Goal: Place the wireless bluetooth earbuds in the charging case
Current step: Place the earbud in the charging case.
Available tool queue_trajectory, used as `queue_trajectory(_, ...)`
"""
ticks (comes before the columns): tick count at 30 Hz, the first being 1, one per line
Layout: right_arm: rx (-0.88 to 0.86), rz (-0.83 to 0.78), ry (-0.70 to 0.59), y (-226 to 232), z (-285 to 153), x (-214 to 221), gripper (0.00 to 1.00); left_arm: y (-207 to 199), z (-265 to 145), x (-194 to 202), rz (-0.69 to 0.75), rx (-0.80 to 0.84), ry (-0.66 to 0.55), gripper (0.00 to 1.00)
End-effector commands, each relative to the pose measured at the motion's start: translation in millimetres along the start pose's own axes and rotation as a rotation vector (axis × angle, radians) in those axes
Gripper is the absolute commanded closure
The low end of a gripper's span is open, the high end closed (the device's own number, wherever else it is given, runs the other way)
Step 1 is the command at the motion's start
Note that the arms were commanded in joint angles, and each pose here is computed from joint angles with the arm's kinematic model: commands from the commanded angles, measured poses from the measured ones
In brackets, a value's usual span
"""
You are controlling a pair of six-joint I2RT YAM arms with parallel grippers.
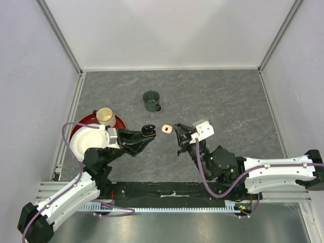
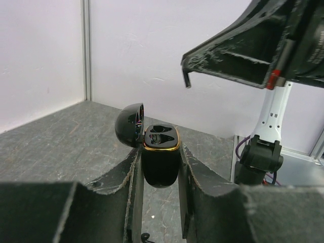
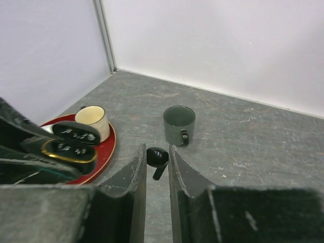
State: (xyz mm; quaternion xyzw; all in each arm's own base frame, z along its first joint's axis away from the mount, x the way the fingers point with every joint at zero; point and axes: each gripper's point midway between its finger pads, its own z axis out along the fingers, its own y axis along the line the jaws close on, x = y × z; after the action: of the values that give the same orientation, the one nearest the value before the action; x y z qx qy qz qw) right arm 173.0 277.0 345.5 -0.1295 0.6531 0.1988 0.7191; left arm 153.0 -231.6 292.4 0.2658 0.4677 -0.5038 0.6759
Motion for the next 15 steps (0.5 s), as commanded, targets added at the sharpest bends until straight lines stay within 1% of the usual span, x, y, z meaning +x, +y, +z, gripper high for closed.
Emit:
queue_trajectory(1,0.021,0.044,-0.113,7.5,-9.0,-37.5,1.00,0.8,6.9,-21.2,0.013,-0.013,-0.055,0.98)
queue_trajectory(6,-0.024,0.054,-0.146,28.2,-11.3,-43.8,1.00,0.0,6.7,-21.9,0.017,-0.009,-0.057,0.98)
queue_trajectory(9,-0.068,0.086,-0.159,40.8,-10.6,-49.2,1.00,-0.4,6.7,-21.8,0.030,-0.004,-0.054,0.98)
queue_trajectory(15,-0.110,0.112,-0.150,59.0,-6.8,-51.7,1.00,-3.1,8.8,-22.1,0.042,0.016,-0.049,0.98)
